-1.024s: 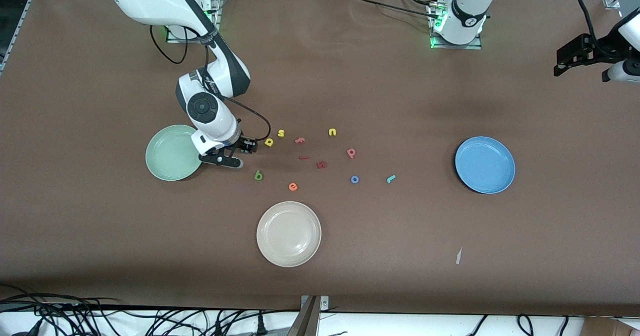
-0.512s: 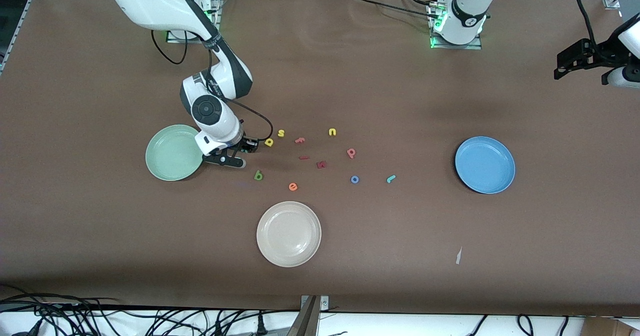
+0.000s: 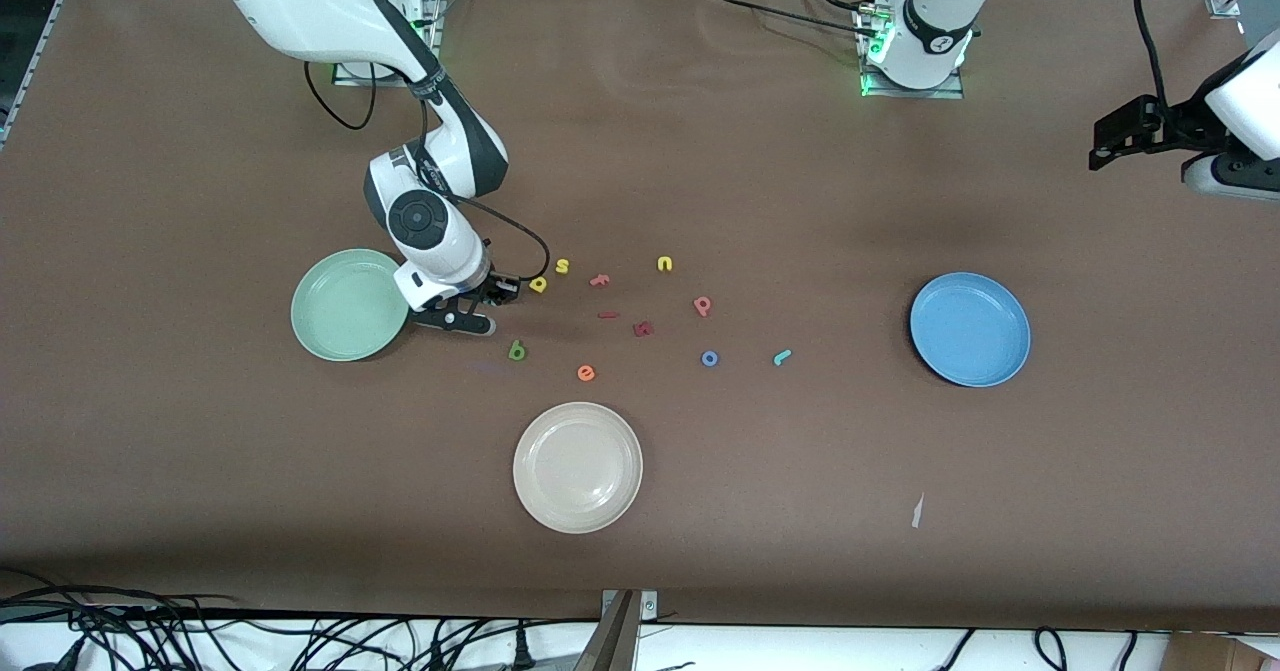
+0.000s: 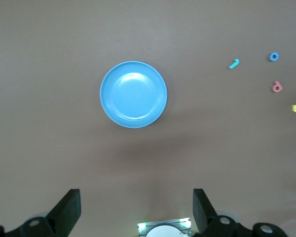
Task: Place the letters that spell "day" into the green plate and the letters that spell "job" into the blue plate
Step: 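Grasp the teal y and carry it to the green plate with the right gripper, then release the y on the green plate while the left gripper reaches letters, then grasp the green q with the right gripper while the left gripper descends, then carry the q to the green plate while the left gripper grasps the 7, then release the q with the right gripper while the left gripper carries the 7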
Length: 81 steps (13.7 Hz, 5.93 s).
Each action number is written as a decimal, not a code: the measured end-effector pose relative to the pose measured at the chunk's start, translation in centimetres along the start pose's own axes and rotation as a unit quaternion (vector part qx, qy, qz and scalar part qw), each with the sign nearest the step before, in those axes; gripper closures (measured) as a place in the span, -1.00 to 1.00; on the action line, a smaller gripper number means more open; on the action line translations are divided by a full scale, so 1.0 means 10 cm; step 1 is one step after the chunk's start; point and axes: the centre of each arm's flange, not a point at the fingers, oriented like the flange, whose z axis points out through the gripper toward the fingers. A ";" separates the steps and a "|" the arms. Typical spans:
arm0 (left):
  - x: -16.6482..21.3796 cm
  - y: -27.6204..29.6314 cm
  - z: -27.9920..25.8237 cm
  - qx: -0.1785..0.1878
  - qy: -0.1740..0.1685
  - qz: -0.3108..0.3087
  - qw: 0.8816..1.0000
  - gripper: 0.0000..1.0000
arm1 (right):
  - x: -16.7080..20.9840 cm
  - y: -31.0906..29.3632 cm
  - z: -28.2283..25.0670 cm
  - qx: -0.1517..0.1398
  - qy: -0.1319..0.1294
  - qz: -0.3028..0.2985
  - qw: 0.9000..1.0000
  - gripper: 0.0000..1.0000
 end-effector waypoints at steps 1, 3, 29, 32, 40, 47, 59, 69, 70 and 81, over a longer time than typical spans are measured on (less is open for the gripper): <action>0.04 0.03 0.02 -0.015 0.005 0.003 1.000 -1.00 | 0.05 0.04 -0.06 -0.007 0.002 -0.003 1.000 0.49; 0.15 0.13 0.09 -0.041 0.018 0.010 0.999 -1.00 | 0.20 0.21 -0.30 -0.030 -0.003 -0.018 0.999 0.49; 1.76 2.26 3.08 -0.030 0.092 0.145 0.985 -1.00 | 1.07 -0.41 -0.58 0.027 0.023 0.121 0.992 -0.98; 1.82 2.34 3.47 -0.029 0.094 0.148 0.984 -1.00 | 0.84 -0.72 -0.28 0.020 0.013 0.149 0.988 -0.74; 1.44 2.39 4.38 -0.015 0.035 0.159 0.987 -1.00 | 0.83 -0.71 -0.09 0.003 0.017 0.145 0.989 -0.07; 1.44 2.38 4.34 0.026 0.057 0.203 0.977 -0.98 | 0.80 -0.73 -0.05 0.000 0.015 0.141 0.990 0.46; 1.48 2.51 4.45 0.038 0.086 0.228 0.969 -0.92 | 1.12 0.36 -0.99 -0.079 -0.037 -0.045 0.995 0.46; 1.49 2.53 4.43 0.041 0.089 0.229 0.968 0.12 | 0.53 1.99 -0.10 -0.077 -0.054 -0.117 0.989 0.37; 1.48 2.55 4.42 0.041 0.089 0.231 0.968 0.35 | 0.47 2.02 -0.03 -0.075 -0.054 -0.114 0.989 0.17; 1.70 1.12 3.45 0.052 0.086 0.179 0.979 0.78 | 0.63 1.12 -1.19 -0.050 -0.060 -0.070 0.995 -1.00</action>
